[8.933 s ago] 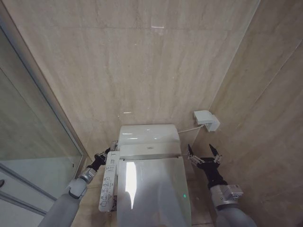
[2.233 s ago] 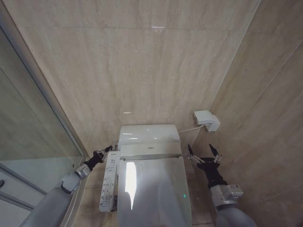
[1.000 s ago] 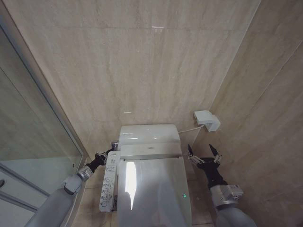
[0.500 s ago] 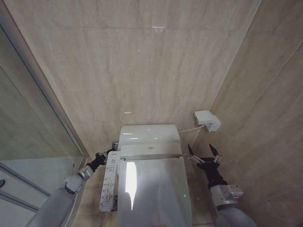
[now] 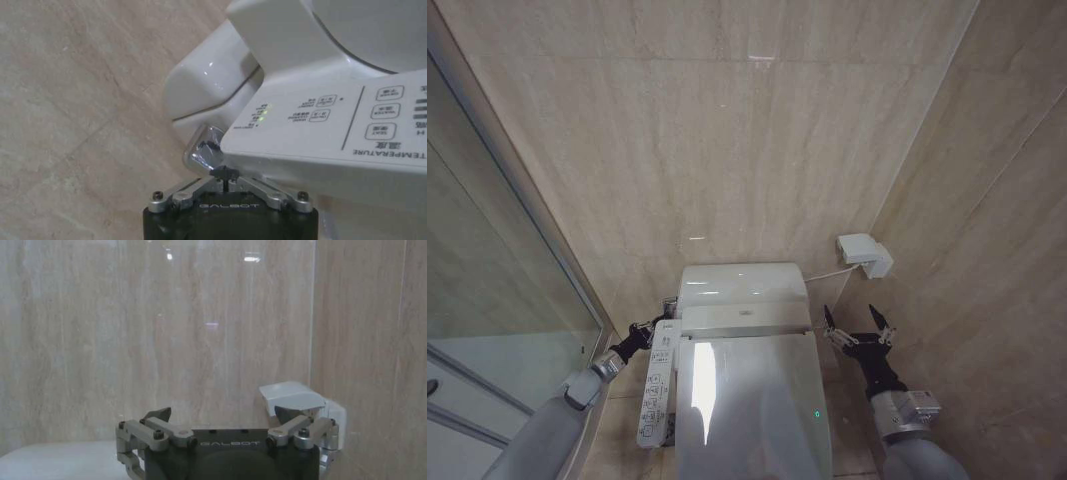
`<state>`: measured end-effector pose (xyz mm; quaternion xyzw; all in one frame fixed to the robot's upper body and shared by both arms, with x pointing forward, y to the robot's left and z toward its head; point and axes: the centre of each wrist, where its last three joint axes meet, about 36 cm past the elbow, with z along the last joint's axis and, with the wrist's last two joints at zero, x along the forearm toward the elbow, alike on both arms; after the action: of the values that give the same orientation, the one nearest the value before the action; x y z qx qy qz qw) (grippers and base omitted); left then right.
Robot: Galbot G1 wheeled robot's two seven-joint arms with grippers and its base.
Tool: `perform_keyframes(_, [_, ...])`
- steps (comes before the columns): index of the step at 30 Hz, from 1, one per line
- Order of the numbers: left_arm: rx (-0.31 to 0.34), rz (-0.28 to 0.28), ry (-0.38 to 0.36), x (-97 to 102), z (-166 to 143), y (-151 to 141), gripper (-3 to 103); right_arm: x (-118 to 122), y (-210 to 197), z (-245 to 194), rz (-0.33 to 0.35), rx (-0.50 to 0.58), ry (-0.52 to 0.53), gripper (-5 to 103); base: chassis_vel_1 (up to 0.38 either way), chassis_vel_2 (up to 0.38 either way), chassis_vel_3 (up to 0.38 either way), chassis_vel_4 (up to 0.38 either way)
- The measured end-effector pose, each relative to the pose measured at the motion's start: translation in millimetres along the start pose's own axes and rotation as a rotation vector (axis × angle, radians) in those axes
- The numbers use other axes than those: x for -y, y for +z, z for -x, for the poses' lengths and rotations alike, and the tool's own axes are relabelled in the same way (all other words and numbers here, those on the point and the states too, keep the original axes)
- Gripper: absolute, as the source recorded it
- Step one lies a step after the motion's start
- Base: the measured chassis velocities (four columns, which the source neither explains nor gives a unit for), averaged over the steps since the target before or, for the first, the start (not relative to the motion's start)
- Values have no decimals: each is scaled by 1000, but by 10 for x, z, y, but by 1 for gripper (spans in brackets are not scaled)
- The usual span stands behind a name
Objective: Open the toilet lid, clean the toilet bowl with a toilet brush, close the toilet lid, and flush.
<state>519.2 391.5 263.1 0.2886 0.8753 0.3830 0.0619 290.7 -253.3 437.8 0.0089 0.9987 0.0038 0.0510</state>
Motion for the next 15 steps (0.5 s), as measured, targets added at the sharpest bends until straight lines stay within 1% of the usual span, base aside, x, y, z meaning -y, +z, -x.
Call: perform_keyframes(15, [-1, -2, 4, 22, -21, 1, 0, 0, 0, 0, 0, 0, 0, 100, 0, 0, 0, 0])
